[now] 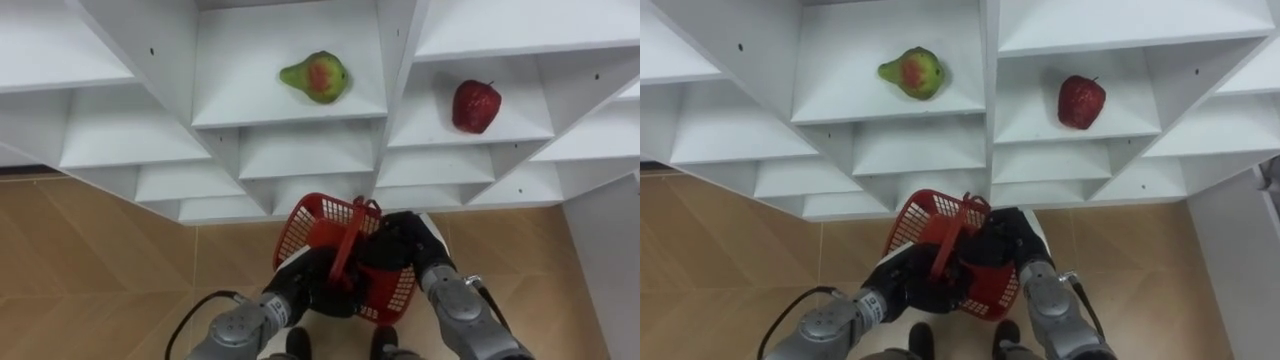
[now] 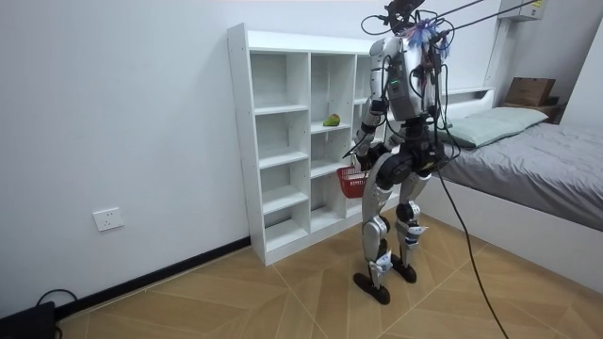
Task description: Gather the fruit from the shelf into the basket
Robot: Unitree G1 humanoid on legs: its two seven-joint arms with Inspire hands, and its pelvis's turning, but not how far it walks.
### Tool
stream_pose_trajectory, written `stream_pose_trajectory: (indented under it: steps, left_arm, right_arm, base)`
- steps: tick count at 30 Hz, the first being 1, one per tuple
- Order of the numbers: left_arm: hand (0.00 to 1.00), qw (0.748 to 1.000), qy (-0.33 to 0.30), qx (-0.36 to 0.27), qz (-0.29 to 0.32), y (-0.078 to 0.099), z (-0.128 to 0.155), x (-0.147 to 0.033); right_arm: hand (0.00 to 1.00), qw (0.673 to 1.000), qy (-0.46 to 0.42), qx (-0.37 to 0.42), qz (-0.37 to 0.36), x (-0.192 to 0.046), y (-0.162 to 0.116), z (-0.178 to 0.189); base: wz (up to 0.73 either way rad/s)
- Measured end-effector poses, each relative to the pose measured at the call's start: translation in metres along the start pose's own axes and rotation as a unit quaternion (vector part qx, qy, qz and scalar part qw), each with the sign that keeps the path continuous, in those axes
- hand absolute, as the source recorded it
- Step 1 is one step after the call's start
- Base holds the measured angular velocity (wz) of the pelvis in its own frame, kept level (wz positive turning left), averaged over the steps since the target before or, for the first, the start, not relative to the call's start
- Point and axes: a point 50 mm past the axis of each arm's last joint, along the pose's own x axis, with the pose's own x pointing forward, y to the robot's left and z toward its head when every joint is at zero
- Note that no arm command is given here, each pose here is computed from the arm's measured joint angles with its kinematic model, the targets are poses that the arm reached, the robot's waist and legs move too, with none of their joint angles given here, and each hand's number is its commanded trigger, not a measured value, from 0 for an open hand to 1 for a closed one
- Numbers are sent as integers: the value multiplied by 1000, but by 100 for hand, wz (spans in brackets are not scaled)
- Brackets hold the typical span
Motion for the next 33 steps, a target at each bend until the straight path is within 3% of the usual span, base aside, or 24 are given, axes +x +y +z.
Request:
stream_pose_trajectory:
  steps: [4,5,6,8,9,33]
  left_arm:
    - [100,1000,0,0,-1,0,0,0]
    - [100,1000,0,0,-1,0,0,0]
    - [100,1000,1,0,-1,-1,0,0]
    - [100,1000,1,0,-1,-1,0,0]
    - [100,1000,1,1,-2,-1,0,0]
    - [100,1000,20,-3,-7,-4,-4,1]
  right_arm:
    - [100,1000,7,-1,2,0,0,-3]
    - [71,1000,11,-2,3,0,-1,-4]
    - [52,1000,11,-2,3,0,-1,-5]
    - [4,1000,14,-3,3,0,-1,-5]
    - [0,1000,14,-3,4,0,-1,-5]
    - [0,999,29,0,30,-1,1,-11]
  base:
    - [0]
    - [0]
    - [0]
    - [0]
    - [0]
    - [0]
